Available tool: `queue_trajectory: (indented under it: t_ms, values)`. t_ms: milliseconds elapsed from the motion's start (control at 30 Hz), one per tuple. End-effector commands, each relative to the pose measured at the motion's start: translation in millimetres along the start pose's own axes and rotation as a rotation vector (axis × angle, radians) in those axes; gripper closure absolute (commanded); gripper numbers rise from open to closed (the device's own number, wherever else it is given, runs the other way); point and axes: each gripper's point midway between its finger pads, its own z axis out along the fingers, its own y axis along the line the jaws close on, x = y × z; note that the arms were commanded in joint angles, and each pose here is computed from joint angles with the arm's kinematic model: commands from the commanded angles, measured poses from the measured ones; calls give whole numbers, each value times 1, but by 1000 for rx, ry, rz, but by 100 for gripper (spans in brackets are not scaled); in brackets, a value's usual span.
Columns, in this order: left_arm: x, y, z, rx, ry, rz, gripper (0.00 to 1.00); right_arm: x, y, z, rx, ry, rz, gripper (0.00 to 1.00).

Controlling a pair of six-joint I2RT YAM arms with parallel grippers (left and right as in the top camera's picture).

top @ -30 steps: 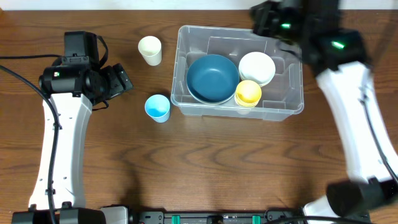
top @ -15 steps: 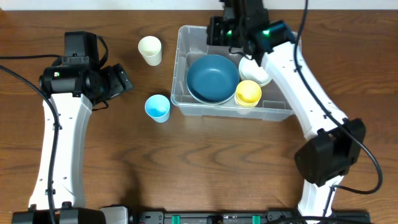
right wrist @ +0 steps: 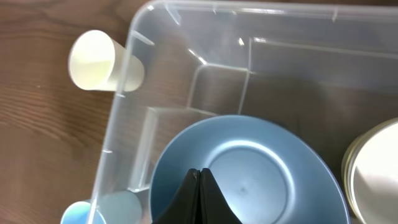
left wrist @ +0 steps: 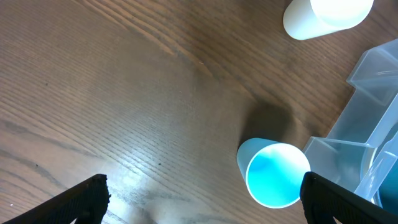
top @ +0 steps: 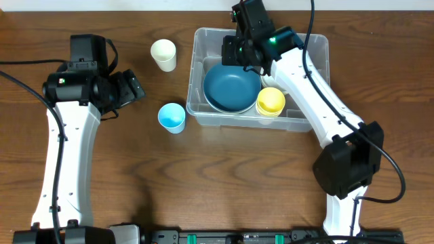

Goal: Pack container
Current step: 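Lower the right gripper onto the teal bowl's rim inside the bin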

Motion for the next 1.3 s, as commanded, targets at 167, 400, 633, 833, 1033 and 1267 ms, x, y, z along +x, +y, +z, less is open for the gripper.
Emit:
queue_trajectory:
  t_ms: [167,400,633,833,1033,1267]
  values:
    - [-1,3,-1,-13,-4,-2,2,24,-16,41,83,86,75,99]
    - [-1,3,-1,-13,-4,-2,1,33,-24,53,113,116,95,99]
    - [-1,3,-1,-13,-4,-1,2,39,-35,77,150,127,96,99]
    - [-1,3,-1,-13,-4,-2,2,39,-40,95,163,115,94,99]
    - [-1,3,-1,-13,-4,-2,2,28,-47,96,199,62,89,99]
    - [-1,3,-1,-13,-4,-2,2,18,-48,98,193,22,94,99]
